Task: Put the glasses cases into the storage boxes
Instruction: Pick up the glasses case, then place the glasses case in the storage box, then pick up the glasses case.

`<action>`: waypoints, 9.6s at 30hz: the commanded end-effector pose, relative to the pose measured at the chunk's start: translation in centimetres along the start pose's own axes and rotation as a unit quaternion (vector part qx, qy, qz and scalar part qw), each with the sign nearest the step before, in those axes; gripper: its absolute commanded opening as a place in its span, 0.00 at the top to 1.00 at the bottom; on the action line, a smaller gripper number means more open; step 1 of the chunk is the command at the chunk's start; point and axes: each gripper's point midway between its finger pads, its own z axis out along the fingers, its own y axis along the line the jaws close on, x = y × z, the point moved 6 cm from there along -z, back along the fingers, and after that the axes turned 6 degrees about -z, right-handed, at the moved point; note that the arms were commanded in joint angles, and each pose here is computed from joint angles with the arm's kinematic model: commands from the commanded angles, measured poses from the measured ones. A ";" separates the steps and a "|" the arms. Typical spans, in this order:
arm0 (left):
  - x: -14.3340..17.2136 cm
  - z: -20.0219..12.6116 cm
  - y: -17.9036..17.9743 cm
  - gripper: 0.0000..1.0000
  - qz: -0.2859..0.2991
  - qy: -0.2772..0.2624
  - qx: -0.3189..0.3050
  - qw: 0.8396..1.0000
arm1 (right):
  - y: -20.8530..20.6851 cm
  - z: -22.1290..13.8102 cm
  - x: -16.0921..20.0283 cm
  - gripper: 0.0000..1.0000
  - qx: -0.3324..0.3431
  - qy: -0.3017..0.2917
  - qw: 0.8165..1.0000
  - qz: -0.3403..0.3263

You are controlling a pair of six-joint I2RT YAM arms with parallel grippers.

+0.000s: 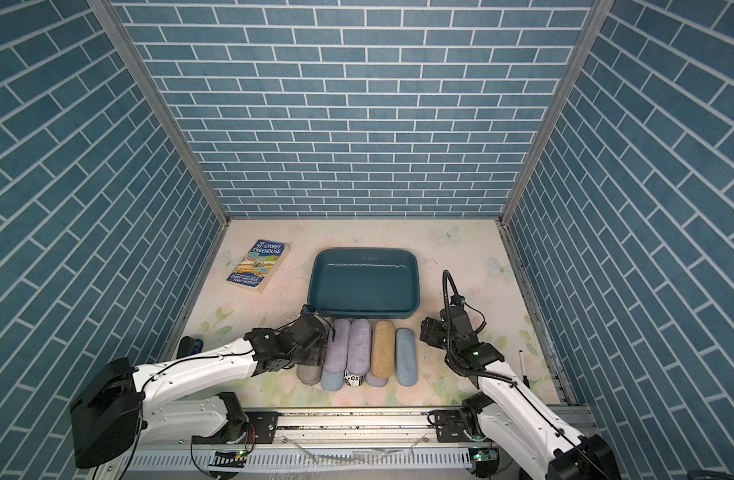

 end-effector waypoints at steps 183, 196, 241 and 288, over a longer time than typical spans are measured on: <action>-1.4 1.2 -5.2 0.34 0.000 0.041 -0.035 0.999 | -1.6 0.9 1.8 0.18 0.039 0.010 0.998 0.039; -1.3 0.4 -4.2 0.31 0.003 0.030 -0.051 0.998 | -1.5 1.2 1.7 0.18 0.038 0.013 0.998 0.039; -0.4 0.7 -6.0 0.25 0.065 0.039 -0.060 0.995 | -1.4 1.6 1.8 0.18 0.037 0.020 0.998 0.042; -9.5 -8.6 -8.3 0.39 0.053 -0.088 0.038 0.994 | -1.2 2.0 1.4 0.19 0.036 0.012 0.998 0.041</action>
